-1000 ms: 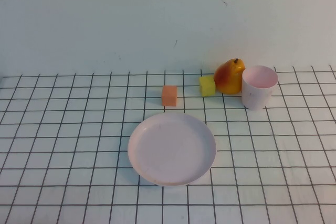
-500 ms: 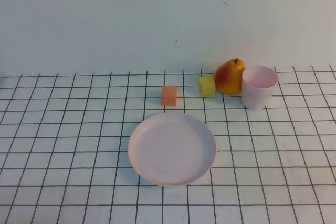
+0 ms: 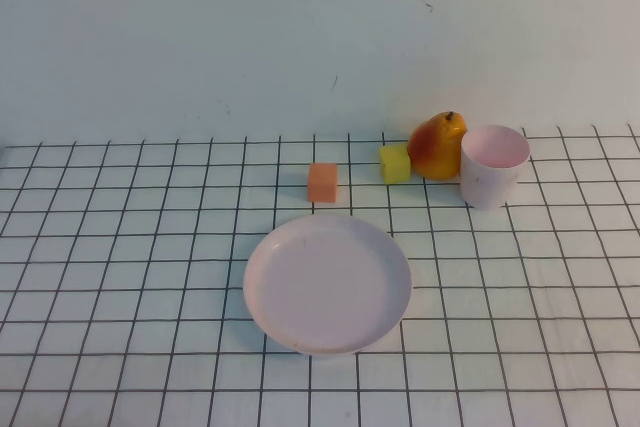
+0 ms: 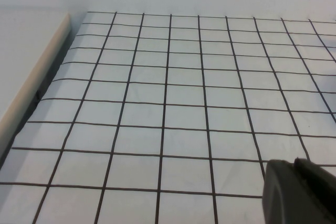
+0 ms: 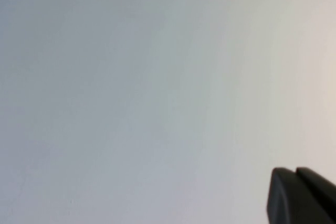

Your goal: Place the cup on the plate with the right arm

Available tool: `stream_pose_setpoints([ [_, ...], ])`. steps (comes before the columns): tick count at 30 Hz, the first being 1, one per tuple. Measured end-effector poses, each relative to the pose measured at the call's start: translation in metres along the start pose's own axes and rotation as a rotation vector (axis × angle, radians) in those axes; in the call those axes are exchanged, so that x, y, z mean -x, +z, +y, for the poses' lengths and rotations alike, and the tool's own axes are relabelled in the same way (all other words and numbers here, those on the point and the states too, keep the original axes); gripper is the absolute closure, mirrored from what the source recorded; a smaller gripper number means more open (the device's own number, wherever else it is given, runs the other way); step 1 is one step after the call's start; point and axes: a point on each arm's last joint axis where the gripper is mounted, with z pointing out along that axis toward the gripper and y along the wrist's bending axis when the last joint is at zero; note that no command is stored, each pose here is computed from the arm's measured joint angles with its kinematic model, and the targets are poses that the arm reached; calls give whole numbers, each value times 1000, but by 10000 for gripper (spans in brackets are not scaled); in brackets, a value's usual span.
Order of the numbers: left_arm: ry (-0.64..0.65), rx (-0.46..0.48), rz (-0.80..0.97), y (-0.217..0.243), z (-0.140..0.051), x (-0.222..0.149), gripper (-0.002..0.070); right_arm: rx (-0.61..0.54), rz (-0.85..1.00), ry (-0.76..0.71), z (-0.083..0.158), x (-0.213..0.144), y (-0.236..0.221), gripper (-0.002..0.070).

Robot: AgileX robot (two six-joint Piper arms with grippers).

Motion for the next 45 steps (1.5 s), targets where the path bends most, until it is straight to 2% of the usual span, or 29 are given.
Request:
stream_pose_setpoints([
  [8, 0, 0, 0, 0, 0, 0, 677, -18, -71, -5, -3, 18, 6, 678],
  [11, 0, 0, 0, 0, 0, 0, 677, -30, -118, -64, -7, 49, 16, 678],
  [16, 0, 0, 0, 0, 0, 0, 677, -73, -236, -243, -15, 118, 31, 678],
  [19, 0, 0, 0, 0, 0, 0, 677, -86, -271, -274, -20, 152, 47, 678],
  [24, 0, 0, 0, 0, 0, 0, 674, -83, -222, -273, -26, 195, 85, 678],
  [29, 0, 0, 0, 0, 0, 0, 673, -43, -29, -230, -31, 212, 130, 678],
  [34, 0, 0, 0, 0, 0, 0, 676, 18, 283, -157, -31, 202, 180, 678],
  [42, 0, 0, 0, 0, 0, 0, 676, 225, 870, -117, -19, 137, 244, 678],
  [45, 0, 0, 0, 0, 0, 0, 676, 295, 1033, -82, -13, 110, 262, 678],
])
